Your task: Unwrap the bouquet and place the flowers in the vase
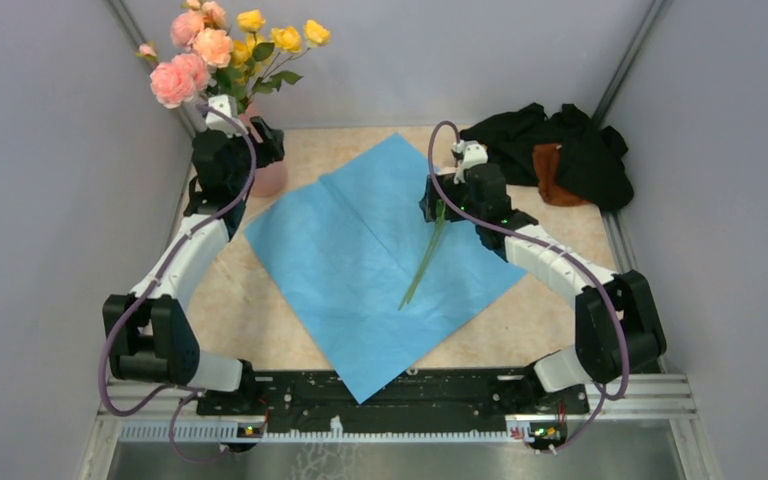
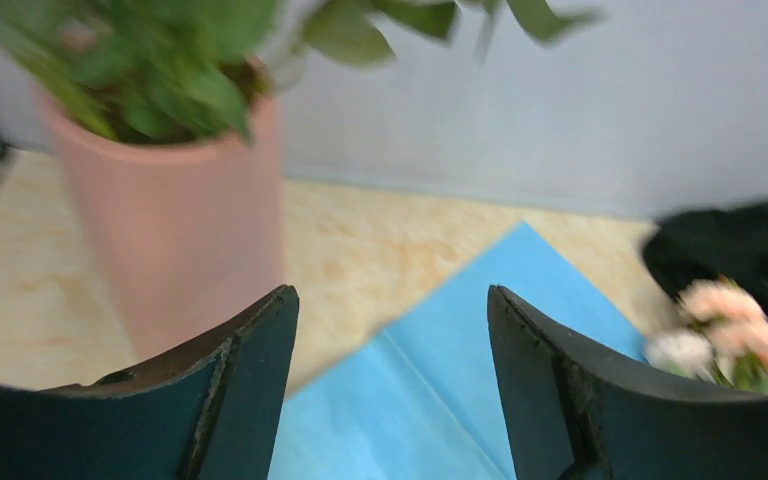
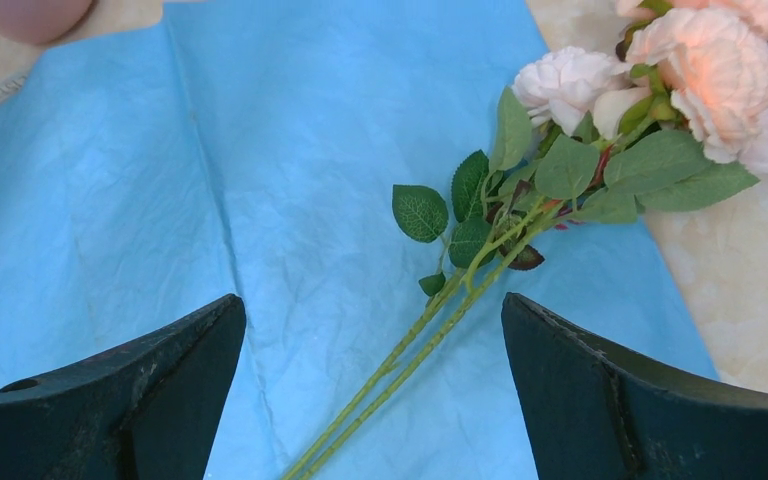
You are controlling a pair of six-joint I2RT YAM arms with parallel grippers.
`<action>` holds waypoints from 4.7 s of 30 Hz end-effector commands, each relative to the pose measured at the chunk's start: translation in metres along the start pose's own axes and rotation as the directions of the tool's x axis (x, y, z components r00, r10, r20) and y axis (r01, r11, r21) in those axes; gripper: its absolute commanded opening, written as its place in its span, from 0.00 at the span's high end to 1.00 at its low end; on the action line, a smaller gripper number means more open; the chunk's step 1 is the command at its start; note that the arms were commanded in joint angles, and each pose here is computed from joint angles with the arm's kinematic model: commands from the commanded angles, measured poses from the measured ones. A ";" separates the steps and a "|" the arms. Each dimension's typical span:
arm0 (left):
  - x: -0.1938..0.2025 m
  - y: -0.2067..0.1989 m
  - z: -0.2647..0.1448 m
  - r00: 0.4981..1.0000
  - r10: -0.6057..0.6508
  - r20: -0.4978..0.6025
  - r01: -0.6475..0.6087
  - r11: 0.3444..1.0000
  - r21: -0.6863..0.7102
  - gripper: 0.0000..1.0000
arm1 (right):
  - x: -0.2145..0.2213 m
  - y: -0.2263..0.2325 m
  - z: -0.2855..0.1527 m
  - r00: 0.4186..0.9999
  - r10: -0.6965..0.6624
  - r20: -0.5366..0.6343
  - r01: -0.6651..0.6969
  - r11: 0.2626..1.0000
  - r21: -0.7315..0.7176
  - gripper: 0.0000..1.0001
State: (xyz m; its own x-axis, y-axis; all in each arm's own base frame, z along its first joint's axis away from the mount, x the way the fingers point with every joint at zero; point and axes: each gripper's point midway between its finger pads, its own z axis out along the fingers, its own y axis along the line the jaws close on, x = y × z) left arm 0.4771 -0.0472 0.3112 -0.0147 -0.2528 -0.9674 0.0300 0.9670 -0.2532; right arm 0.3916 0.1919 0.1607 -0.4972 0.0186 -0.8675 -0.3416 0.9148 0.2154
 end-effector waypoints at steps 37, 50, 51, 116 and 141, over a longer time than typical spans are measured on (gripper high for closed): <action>0.299 -0.287 -0.114 0.630 0.399 -0.667 0.318 0.651 0.689 0.30 | -0.057 -0.033 -0.061 0.930 0.132 0.344 -0.186 0.974 0.130 0.24; 0.336 -0.309 -0.117 0.592 0.446 -0.672 0.324 0.631 0.705 0.31 | -0.071 -0.037 -0.085 0.915 0.111 0.387 -0.175 0.975 0.135 0.23; 0.339 -0.310 -0.117 0.586 0.448 -0.675 0.326 0.632 0.703 0.31 | -0.071 -0.037 -0.085 0.916 0.111 0.385 -0.175 0.975 0.135 0.23; -0.049 -0.231 -0.026 0.974 0.189 0.128 -0.211 0.959 0.187 1.00 | -0.026 -0.034 -0.041 0.949 0.175 0.261 -0.202 0.976 0.080 0.24; 0.124 -0.240 -0.047 0.785 0.613 -0.086 -0.271 0.466 0.842 0.17 | -0.042 -0.023 -0.014 0.964 0.213 0.162 -0.224 0.973 0.055 0.29</action>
State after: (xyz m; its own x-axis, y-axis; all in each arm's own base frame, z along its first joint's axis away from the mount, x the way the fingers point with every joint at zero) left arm 0.4337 -0.2974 0.2552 -0.1157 0.3640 -0.9242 0.6828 0.7049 0.1922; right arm 0.4004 0.1739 0.1304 -0.5601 0.2289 -0.7962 -0.1617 0.9124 0.3760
